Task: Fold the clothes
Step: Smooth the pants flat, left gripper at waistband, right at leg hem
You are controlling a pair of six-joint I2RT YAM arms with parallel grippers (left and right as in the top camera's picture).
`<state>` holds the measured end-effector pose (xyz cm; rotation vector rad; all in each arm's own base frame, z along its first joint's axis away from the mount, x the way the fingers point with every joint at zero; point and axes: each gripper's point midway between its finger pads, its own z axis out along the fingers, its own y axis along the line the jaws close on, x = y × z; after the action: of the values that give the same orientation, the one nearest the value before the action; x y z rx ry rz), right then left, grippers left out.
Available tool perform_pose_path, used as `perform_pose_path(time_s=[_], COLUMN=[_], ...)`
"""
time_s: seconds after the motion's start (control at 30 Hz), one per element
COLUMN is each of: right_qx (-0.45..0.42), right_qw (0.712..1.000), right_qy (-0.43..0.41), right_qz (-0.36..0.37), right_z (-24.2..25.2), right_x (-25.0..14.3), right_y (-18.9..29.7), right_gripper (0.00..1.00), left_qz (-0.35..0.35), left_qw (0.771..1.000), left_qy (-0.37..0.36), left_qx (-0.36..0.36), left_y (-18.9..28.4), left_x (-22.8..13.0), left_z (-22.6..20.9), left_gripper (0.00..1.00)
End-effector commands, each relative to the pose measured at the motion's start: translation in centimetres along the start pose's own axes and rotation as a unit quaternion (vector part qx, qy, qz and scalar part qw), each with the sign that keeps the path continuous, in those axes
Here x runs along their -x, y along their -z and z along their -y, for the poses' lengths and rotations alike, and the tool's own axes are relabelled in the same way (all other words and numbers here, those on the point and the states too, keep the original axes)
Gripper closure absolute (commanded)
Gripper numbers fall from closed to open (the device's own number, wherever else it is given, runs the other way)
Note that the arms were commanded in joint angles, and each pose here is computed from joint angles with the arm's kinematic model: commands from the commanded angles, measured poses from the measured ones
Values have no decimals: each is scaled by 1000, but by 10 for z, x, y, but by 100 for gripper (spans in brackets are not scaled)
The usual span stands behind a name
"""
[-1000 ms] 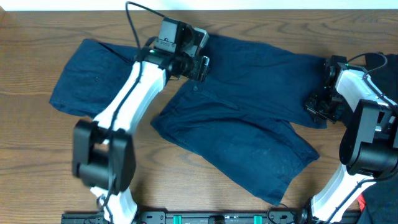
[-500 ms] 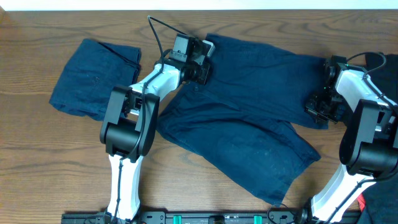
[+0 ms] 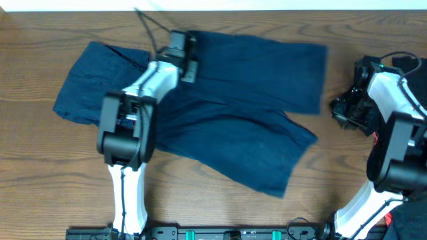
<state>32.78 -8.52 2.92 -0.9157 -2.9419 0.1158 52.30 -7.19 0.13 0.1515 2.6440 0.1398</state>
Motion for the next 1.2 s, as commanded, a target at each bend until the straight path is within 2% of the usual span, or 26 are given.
perform_pose_path(time_s=[0.0, 0.1, 0.23, 0.33, 0.4, 0.53, 0.6, 0.63, 0.7, 0.83, 1.07, 1.1, 1.13, 1.17], right_qx=[69, 143, 213, 229, 233, 230, 231, 231, 227, 194, 183, 188, 199, 214], right_qw=[997, 986, 969, 962, 961, 963, 964, 964, 965, 972, 975, 974, 971, 967], right_qy=[29, 76, 111, 124, 126, 122, 121, 120, 116, 105, 67, 63, 65, 75], right_qz=[34, 34, 57, 76, 78, 65, 60, 58, 56, 81, 108, 113, 117, 121], right_z=[-20, -51, -96, -124, -139, -158, -164, -165, -164, -150, -118, -115, -114, -114], right_x=[9, 7, 12, 16, 17, 17, 17, 17, 18, 31, 54, 57, 59, 60], right_y=[30, 36, 37, 27, 16, -15, -28, -33, -39, -38, -19, -14, -8, 0], right_gripper=[93, 91, 85, 72, 54, 51, 55, 60, 67, 97, 99, 97, 76, 64], left_qz=[-68, -61, -29, -20, -24, -35, -37, -38, -43, -54, -70, -69, -68, -71], left_qw=[997, 996, 997, 997, 997, 997, 997, 997, 997, 996, 995, 995, 995, 995], left_qy=[40, 50, 48, 42, 38, 32, 32, 31, 31, 25, 21, 19, 19, 19], left_qx=[26, -37, -57, -60, -62, -63, -63, -63, -63, -66, -65, -65, -65, -65], left_y=[-17, -2, 23, 36, 39, 39, 40, 40, 40, 39, 33, 33, 34, 37], left_x=[-43, -34, -13, -7, -8, -14, -15, -16, -18, -24, -39, -39, -38, -38], left_z=[-34, -19, -11, -6, -2, 2, 2, 2, 2, 3, 3, 3, 2, 2], left_gripper=[87, 86, 83, 83, 83, 83, 83, 79, 79, 79, 78, 78, 78, 78])
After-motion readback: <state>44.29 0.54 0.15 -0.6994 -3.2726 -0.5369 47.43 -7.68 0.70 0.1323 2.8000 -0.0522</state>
